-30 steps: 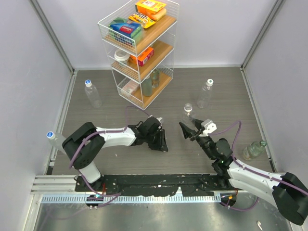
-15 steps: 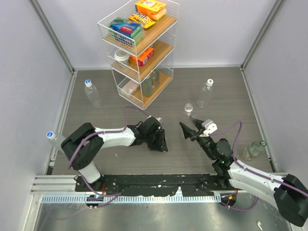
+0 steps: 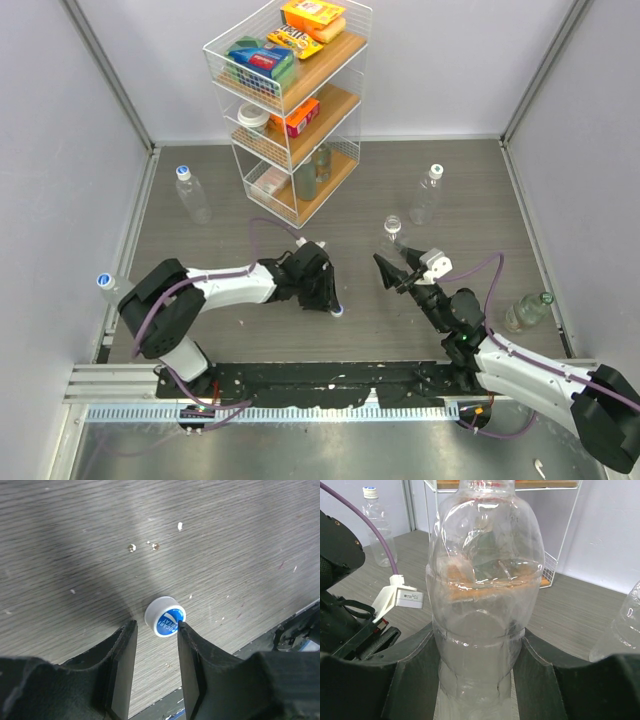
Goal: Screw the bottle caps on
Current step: Adjust the bottle cap at the center of the board.
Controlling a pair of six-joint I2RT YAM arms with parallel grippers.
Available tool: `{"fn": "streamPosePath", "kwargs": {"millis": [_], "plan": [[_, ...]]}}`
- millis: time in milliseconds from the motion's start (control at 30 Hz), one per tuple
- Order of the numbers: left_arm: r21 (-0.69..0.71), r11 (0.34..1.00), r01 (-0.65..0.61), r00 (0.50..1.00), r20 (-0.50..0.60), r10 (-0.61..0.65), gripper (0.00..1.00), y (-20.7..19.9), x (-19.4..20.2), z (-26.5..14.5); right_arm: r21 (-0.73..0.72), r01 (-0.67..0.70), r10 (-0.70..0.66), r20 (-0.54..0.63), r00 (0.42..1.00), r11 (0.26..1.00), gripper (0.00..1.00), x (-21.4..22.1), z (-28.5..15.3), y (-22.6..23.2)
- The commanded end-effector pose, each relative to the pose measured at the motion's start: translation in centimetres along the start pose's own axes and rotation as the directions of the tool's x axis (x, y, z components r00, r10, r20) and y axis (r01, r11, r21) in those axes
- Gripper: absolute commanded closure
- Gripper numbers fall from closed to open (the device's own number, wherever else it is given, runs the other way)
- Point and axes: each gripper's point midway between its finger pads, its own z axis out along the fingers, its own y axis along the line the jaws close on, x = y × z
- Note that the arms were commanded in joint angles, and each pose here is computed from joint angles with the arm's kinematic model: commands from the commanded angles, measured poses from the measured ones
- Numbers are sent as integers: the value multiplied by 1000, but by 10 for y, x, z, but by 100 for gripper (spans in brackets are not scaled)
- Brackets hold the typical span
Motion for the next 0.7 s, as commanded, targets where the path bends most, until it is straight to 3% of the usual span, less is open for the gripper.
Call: {"fn": "streamPosePath", "kwargs": {"millis": [0,167,300,400,567,600,667], "plan": [[-205,978,-27,1000,-1,27,57,52,8,-9,-9,16,-16,-33,999,1000,58,22,-15,1],[-204,977,-63,992,91,83,44,49,-7,-32,-15,18,-19,-30,999,1000,58,19,-13,2],[-122,985,-121,956,253,148,31,26,-33,-77,-22,25,-26,-35,999,999,58,10,-8,3],[-82,985,-149,901,398,170,1,14,-52,-115,-59,26,-26,-5,1000,998,68,-4,-11,8],[76,963,-257,823,540,177,0,-17,-59,-163,-151,-37,36,-9,999,988,89,-16,-19,24],[121,952,-280,810,561,168,0,-25,-58,-168,-152,-71,70,-12,997,986,99,-19,-19,26],[218,911,-350,782,603,157,0,-46,-57,-180,-141,-180,176,-40,984,973,99,-23,-20,29]]}}
